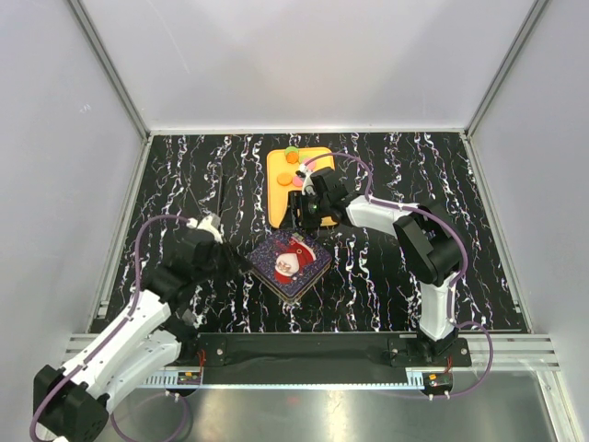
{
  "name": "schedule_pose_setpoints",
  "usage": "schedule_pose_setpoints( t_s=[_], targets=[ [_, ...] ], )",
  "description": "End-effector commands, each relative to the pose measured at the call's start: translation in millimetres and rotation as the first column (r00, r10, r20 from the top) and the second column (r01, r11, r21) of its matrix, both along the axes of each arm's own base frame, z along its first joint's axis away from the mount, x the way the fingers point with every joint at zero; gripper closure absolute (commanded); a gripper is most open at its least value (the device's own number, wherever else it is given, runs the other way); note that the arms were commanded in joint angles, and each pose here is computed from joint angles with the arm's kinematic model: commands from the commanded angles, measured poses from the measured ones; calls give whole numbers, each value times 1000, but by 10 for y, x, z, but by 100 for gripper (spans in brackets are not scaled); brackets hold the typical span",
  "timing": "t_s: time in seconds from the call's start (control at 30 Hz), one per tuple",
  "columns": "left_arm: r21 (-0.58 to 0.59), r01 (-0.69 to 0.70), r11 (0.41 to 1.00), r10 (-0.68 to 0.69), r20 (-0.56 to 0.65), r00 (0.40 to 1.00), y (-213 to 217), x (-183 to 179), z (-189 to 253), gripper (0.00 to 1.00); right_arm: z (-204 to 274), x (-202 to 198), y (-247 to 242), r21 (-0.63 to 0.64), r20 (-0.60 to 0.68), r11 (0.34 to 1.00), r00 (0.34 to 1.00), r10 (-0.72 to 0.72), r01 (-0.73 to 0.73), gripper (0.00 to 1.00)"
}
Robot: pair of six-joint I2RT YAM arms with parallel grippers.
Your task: Pack the cookies
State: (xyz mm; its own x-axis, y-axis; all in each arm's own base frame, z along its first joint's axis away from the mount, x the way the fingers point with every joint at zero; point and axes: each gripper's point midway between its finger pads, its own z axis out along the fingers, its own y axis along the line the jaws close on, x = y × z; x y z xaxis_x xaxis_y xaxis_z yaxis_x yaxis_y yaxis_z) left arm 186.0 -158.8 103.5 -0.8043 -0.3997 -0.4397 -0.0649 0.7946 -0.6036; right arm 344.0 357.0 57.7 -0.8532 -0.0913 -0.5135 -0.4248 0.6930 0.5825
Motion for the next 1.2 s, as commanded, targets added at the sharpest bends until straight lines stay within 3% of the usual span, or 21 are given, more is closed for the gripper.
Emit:
schedule_pose_setpoints(
  t_s=[0.0, 0.07, 0.2, 0.33, 0.47, 0.6, 0.7, 1.03, 1.17],
  targets=[
    [-118, 122, 986, -101, 166, 981, -270, 164, 599, 87, -584, -383, -332, -192, -139, 981, 990, 6, -32, 44],
    [-215, 197, 956, -145, 235, 961, -480, 265, 796, 100, -581, -375, -335, -189, -135, 981, 991, 6, -31, 45],
    [-361, 299, 883, -173, 343, 923, -776, 422, 1042, 100, -583, -381, -326, -186, -136, 982, 991, 5, -30, 45],
    [-354, 288, 890, -173, 322, 931, -811, 542, 873, 100, -573, -383, -328, -186, -135, 982, 991, 6, -31, 44],
    [-357, 210, 910, -124, 250, 960, -617, 597, 293, 100, -572, -377, -322, -183, -133, 983, 991, 4, -29, 43],
    [-384, 122, 915, -111, 50, 993, -455, 539, -495, 100, -580, -383, -327, -178, -134, 984, 991, 2, -26, 43],
    [-417, 96, 904, -103, 5, 995, -448, 441, -712, 100, -594, -390, -341, -183, -135, 983, 991, -2, -23, 43],
    [-364, 113, 924, -118, 8, 993, -410, 444, -734, 100, -534, -373, -344, -177, -129, 984, 992, -7, -17, 43],
    [-310, 93, 946, -101, -10, 995, -337, 433, -746, 100, -434, -336, -353, -166, -114, 986, 994, -4, -15, 31]
  ],
)
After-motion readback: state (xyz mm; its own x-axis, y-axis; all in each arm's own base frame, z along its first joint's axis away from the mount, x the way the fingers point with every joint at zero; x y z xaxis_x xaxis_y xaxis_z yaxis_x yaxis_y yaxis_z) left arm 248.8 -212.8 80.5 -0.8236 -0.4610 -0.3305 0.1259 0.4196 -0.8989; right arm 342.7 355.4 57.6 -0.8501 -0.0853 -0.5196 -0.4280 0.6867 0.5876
